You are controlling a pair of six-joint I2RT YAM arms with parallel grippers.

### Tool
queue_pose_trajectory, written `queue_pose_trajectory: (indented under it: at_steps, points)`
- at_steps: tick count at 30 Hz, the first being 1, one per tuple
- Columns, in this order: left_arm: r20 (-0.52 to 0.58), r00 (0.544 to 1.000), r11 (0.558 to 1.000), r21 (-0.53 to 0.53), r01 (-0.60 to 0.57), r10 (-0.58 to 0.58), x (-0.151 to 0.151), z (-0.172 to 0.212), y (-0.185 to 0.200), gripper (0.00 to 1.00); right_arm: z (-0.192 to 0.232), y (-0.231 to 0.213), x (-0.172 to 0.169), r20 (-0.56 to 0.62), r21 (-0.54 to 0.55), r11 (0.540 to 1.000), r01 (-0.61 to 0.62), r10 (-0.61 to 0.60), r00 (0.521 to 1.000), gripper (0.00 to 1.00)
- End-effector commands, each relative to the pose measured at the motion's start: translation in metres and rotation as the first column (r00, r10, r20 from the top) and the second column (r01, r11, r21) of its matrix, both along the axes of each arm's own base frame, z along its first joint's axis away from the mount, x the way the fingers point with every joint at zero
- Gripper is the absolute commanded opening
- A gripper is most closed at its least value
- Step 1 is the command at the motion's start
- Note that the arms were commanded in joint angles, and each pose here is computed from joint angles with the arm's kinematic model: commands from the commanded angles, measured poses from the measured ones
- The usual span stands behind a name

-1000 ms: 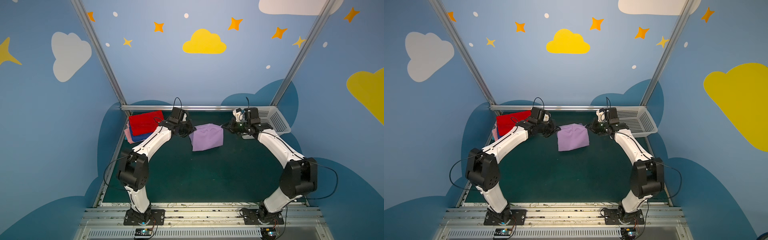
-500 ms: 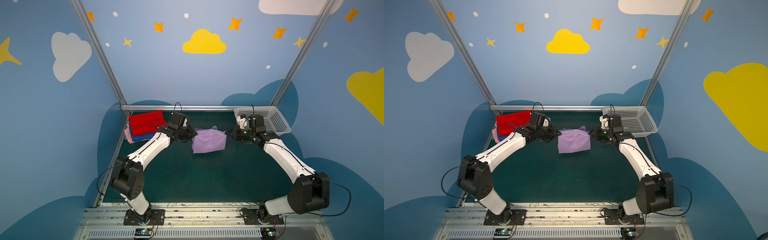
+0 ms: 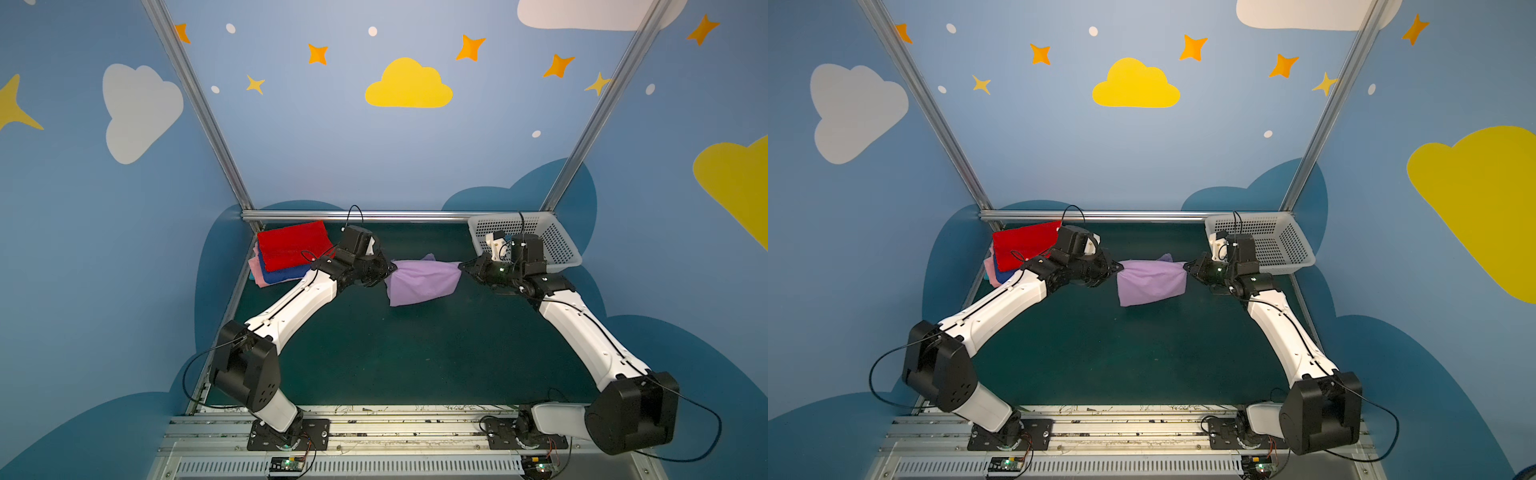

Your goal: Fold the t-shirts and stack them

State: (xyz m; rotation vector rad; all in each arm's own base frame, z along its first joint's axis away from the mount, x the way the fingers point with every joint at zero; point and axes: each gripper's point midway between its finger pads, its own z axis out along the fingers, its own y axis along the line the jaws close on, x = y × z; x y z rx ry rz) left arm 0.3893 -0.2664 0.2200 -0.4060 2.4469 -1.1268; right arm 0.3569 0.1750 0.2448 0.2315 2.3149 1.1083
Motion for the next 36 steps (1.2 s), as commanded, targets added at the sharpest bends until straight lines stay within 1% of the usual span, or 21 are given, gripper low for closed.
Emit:
queue_pose_trajectory:
  at_steps: [1, 6, 14, 20, 23, 29, 34, 35, 36]
  points:
    - [-0.028, 1.0, 1.0, -0.013, 0.009, -0.009, 0.012, -0.014, -0.009, 0.04, -0.012, -0.002, 0.012, -0.029, 0.009, 1.0, 0.016, -0.016, 0.999, 0.0]
    - [-0.087, 0.996, 1.0, -0.019, 0.008, -0.01, 0.034, -0.042, -0.011, 0.04, -0.032, -0.001, 0.043, -0.075, 0.029, 0.999, 0.02, -0.018, 0.997, 0.0]
    - [-0.153, 0.988, 0.998, -0.057, -0.028, 0.019, 0.089, -0.08, 0.0, 0.04, -0.071, 0.015, 0.111, -0.169, 0.058, 0.998, -0.01, 0.02, 0.985, 0.0]
    - [-0.184, 0.982, 0.994, -0.083, -0.066, 0.05, 0.125, -0.107, 0.014, 0.04, -0.089, 0.025, 0.162, -0.153, 0.06, 0.998, -0.021, 0.03, 0.988, 0.0]
    - [-0.204, 0.976, 0.991, -0.097, -0.09, 0.069, 0.139, -0.12, 0.023, 0.04, -0.103, 0.03, 0.182, -0.166, 0.058, 0.998, -0.033, 0.042, 0.985, 0.0]
    - [-0.218, 0.971, 0.987, -0.105, -0.122, 0.097, 0.158, -0.138, 0.037, 0.04, -0.132, 0.045, 0.209, -0.164, 0.07, 0.996, -0.063, 0.073, 0.984, 0.0]
    - [-0.219, 0.967, 0.985, -0.09, -0.149, 0.126, 0.166, -0.145, 0.051, 0.04, -0.132, 0.057, 0.224, -0.084, 0.063, 0.994, -0.095, 0.1, 0.991, 0.0]
    - [-0.228, 0.964, 0.985, -0.072, -0.156, 0.136, 0.166, -0.148, 0.055, 0.09, -0.133, 0.06, 0.226, -0.079, 0.059, 0.993, -0.102, 0.106, 0.991, 0.0]
    - [-0.237, 0.961, 0.985, -0.058, -0.159, 0.142, 0.166, -0.151, 0.058, 0.2, -0.134, 0.063, 0.225, -0.081, 0.05, 0.993, -0.108, 0.112, 0.99, 0.13]
